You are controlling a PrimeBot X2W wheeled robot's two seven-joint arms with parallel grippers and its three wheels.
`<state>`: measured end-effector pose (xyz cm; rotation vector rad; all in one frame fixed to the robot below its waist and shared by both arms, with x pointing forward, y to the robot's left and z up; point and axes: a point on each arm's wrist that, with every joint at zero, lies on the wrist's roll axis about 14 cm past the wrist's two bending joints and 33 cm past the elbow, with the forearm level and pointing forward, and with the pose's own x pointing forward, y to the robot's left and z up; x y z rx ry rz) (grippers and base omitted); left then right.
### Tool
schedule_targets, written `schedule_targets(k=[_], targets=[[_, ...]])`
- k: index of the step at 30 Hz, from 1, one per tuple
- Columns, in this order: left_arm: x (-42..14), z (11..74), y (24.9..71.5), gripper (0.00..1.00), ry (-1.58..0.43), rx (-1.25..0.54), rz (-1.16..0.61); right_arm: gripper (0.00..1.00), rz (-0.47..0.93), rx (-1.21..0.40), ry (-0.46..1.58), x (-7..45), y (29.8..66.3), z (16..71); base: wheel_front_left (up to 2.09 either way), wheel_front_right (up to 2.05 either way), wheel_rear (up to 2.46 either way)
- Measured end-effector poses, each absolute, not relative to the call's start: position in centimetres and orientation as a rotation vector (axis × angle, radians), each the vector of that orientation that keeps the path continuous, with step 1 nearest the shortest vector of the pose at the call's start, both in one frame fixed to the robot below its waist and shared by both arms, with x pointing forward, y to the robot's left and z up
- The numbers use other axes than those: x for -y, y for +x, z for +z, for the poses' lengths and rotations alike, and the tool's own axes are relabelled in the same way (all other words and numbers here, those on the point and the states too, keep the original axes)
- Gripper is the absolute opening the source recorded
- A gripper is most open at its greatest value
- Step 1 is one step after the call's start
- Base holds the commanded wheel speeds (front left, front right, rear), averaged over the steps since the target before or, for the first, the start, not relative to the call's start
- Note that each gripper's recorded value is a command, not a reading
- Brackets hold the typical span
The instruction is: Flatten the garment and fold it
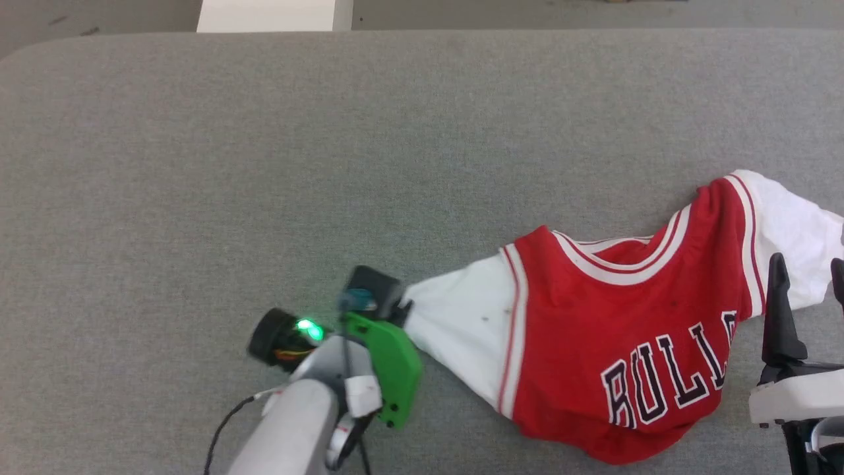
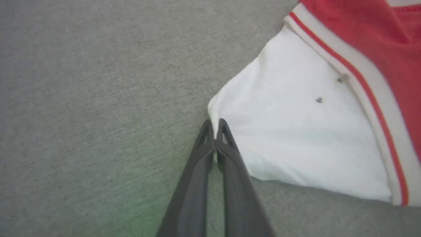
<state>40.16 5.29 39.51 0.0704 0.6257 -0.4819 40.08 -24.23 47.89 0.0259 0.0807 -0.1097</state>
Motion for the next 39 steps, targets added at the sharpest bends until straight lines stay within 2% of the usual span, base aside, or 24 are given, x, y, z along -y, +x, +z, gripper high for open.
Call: schedule_targets(k=[6, 10, 15, 20, 27, 34, 39], targets=[[-10.6, 43.5, 40.9, 0.00, -0.098, -0.448, -0.213, 1.00, -0.097, -0.048, 0.034, 23.8, 39.8, 49.2, 0.00, 0.00, 0.00], [-15.2, 44.5, 39.1, 0.00, -0.185, -0.399, -0.038, 1.00, -0.087, -0.052, 0.039, 23.5, 39.5, 49.3, 0.00, 0.00, 0.00], [-20.6, 44.9, 35.9, 0.00, -0.192, -0.395, 0.132, 1.00, -0.072, -0.097, 0.037, 23.0, 39.4, 48.4, 0.00, 0.00, 0.00], [-21.4, 45.8, 35.3, 0.00, -0.199, -0.374, 0.147, 1.00, -0.039, -0.161, 0.048, 21.8, 40.4, 47.6, 0.00, 0.00, 0.00], [-18.6, 46.6, 37.3, 0.00, -0.229, -0.345, 0.060, 1.00, 0.061, -0.251, -0.018, 20.4, 46.3, 48.6, 0.00, 0.00, 0.00], [-17.2, 46.9, 40.0, 0.00, -0.209, -0.315, 0.016, 1.00, 0.102, -0.494, -0.075, 21.0, 51.1, 45.3, 0.00, 0.00, 0.00], [-16.8, 45.9, 40.7, 0.00, -0.211, -0.335, 0.009, 1.00, 0.113, -0.685, -0.122, 21.4, 51.9, 40.8, 0.00, 0.00, 0.00]])
